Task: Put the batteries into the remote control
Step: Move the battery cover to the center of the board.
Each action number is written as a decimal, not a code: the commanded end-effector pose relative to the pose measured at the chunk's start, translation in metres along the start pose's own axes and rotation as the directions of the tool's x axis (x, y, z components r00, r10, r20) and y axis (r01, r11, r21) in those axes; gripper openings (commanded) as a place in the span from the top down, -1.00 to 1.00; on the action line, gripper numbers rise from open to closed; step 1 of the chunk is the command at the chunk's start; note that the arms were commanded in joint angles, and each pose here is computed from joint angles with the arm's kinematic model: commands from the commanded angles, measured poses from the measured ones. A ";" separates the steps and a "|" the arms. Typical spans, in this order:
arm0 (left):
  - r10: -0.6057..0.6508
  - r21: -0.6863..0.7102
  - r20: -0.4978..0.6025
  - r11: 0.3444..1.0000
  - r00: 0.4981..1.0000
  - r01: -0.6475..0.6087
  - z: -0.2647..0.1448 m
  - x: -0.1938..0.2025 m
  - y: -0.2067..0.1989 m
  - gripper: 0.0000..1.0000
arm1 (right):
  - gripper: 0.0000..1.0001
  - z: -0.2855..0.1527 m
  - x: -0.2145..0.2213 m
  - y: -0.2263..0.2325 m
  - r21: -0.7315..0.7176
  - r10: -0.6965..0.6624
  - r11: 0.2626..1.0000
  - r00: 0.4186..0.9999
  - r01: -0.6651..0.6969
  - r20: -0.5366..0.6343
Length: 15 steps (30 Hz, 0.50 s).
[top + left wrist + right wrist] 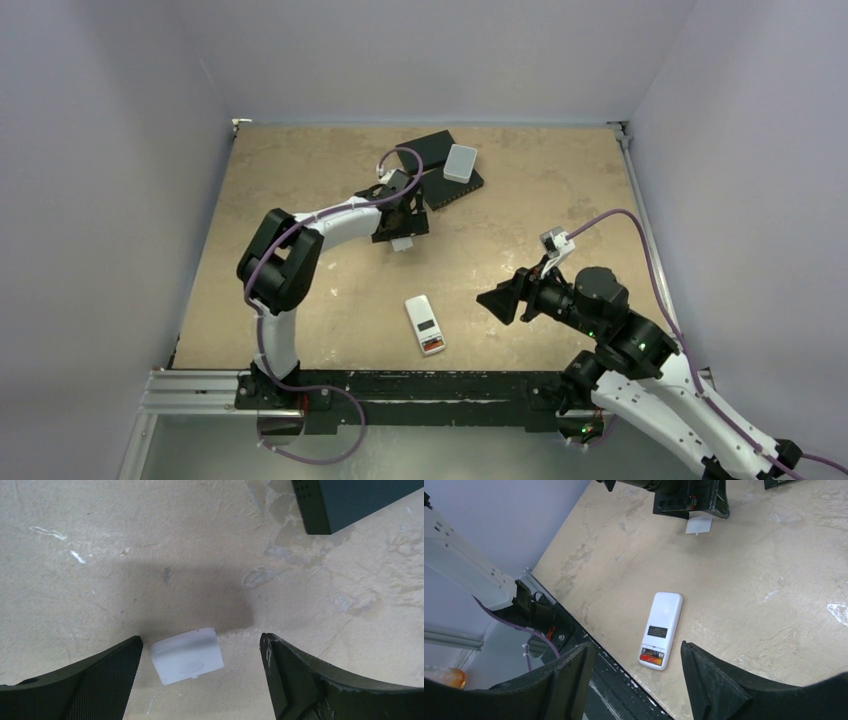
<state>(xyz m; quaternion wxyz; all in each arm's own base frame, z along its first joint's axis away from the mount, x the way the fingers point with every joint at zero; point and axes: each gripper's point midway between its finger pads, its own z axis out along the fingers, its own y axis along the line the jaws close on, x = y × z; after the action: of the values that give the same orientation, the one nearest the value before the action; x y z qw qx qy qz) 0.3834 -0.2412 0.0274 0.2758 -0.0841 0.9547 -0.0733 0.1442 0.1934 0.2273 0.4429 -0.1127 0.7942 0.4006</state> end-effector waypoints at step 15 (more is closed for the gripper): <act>0.022 -0.072 -0.016 0.997 1.000 -0.023 -0.010 0.016 0.019 -0.74 | -0.46 0.002 -0.007 0.003 -0.015 -0.023 1.000 0.999 0.024 0.027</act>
<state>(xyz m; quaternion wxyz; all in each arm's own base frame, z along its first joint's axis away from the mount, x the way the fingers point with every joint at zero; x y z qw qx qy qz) 0.3857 -0.2498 0.0295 0.2838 -0.0800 0.9515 -0.0873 0.1442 0.1934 0.2271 0.4432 -0.1137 0.7941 0.4001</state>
